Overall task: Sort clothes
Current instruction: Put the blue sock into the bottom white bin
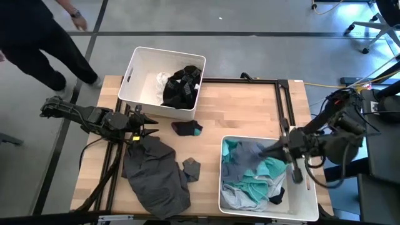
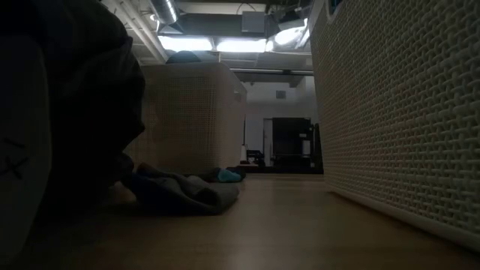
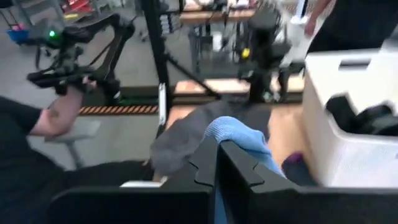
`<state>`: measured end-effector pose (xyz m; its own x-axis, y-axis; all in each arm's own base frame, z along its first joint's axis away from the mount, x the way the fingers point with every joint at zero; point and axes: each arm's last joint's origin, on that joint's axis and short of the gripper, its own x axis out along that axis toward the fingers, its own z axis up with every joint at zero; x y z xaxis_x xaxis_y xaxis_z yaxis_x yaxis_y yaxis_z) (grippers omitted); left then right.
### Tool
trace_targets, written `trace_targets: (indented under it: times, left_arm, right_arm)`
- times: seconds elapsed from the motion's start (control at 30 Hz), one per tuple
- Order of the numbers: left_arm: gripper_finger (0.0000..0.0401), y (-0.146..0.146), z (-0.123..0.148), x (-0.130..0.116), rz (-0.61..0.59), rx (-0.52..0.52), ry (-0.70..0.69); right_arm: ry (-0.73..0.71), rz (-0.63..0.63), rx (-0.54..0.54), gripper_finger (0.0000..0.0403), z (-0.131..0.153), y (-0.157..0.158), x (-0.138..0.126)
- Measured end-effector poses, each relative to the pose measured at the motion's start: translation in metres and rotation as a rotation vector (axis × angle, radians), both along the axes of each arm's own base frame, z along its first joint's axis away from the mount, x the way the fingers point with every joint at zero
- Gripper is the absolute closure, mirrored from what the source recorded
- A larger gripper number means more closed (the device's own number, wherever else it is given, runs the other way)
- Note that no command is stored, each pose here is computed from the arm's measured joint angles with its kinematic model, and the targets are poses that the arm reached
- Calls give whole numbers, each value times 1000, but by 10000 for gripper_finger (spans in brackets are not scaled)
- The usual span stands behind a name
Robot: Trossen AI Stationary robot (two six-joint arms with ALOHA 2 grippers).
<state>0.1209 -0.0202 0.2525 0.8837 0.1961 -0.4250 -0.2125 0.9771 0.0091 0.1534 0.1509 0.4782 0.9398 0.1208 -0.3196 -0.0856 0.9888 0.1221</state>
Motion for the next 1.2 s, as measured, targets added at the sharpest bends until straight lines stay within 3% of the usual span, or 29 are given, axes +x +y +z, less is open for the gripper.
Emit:
trace_targets:
  times: [0.1, 0.3, 0.43, 0.6, 0.7, 0.93, 1.2]
  left_arm:
    - [254, 0, 0, 0, 2, -3, -1]
    - [254, 0, 0, 0, 2, -4, -4]
    - [254, 0, 0, 0, 2, -4, -4]
    - [254, 0, 0, 0, 2, -4, -4]
    - [254, 0, 0, 0, 2, -4, -5]
    - [254, 0, 1, 0, 0, -3, -11]
    - [254, 0, 1, 0, 0, -2, -11]
  right_arm:
    - [80, -41, -1, 391, -12, 5, -4]
    - [270, -265, -99, 391, -48, 10, 2]
    - [343, -391, -179, 391, -79, 19, 21]
    - [423, -450, -277, 391, -125, 30, 48]
    - [544, -464, -328, 390, -157, 29, 64]
    - [849, -487, -233, 343, -198, 7, 91]
    - [1072, -408, -16, 237, -188, -14, 105]
